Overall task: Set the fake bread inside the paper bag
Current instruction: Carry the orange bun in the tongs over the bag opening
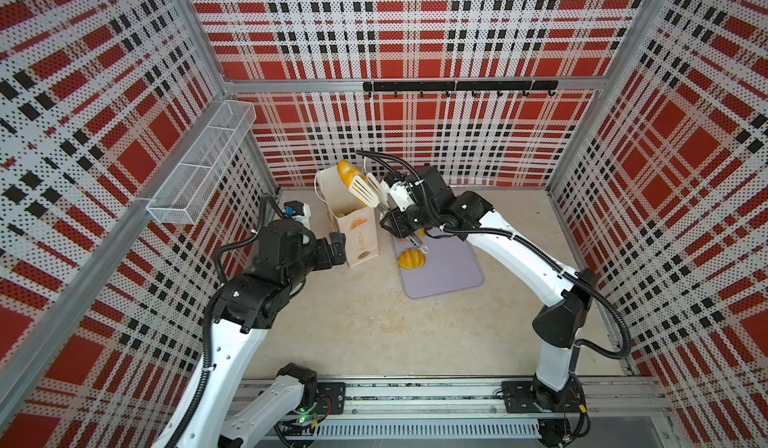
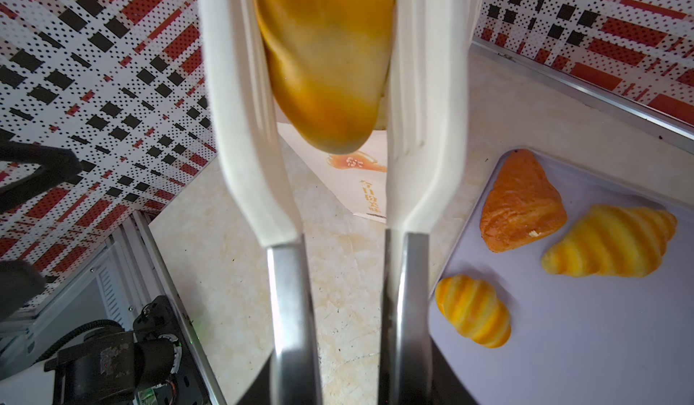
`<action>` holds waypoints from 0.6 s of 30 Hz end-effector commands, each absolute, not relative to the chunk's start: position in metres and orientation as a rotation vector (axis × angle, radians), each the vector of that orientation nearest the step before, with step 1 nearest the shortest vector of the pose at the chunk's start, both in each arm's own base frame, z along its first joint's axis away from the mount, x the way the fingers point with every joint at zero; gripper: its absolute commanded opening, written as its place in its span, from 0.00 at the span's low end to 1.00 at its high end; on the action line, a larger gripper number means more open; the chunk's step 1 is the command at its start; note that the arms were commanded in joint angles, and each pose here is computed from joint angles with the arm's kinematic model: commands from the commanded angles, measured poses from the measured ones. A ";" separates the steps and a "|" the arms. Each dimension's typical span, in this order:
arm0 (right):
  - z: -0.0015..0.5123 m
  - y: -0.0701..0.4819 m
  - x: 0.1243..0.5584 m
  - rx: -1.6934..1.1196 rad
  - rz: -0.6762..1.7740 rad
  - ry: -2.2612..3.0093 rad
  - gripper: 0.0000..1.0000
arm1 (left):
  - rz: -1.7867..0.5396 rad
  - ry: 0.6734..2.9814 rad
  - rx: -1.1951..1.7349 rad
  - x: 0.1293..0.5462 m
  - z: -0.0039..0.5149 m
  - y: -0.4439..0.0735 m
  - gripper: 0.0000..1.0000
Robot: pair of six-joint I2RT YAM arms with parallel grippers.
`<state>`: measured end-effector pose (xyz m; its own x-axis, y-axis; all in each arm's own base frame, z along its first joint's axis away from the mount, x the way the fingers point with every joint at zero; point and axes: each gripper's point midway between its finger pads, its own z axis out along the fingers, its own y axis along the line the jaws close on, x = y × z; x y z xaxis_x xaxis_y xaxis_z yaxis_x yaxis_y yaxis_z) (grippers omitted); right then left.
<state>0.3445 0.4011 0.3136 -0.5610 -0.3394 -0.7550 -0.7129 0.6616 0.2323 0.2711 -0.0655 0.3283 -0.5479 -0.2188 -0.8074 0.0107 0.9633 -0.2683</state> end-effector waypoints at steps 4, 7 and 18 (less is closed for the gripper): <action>0.336 0.419 0.360 -0.813 0.705 2.085 0.40 | -0.319 2.176 -0.168 0.272 0.312 -0.063 0.99; 0.335 0.421 0.367 -0.805 0.680 2.081 0.41 | -0.330 2.190 -0.165 0.274 0.307 -0.065 0.99; 0.324 0.415 0.387 -0.778 0.578 2.107 0.42 | -0.306 2.190 -0.186 0.278 0.303 -0.061 0.99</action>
<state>0.3762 0.4139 0.3067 -0.5424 -0.3524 -0.7627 -0.6942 0.6992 0.1707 0.2765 -0.0671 0.3028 -0.6104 -0.2238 -0.7598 0.0013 0.9590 -0.2835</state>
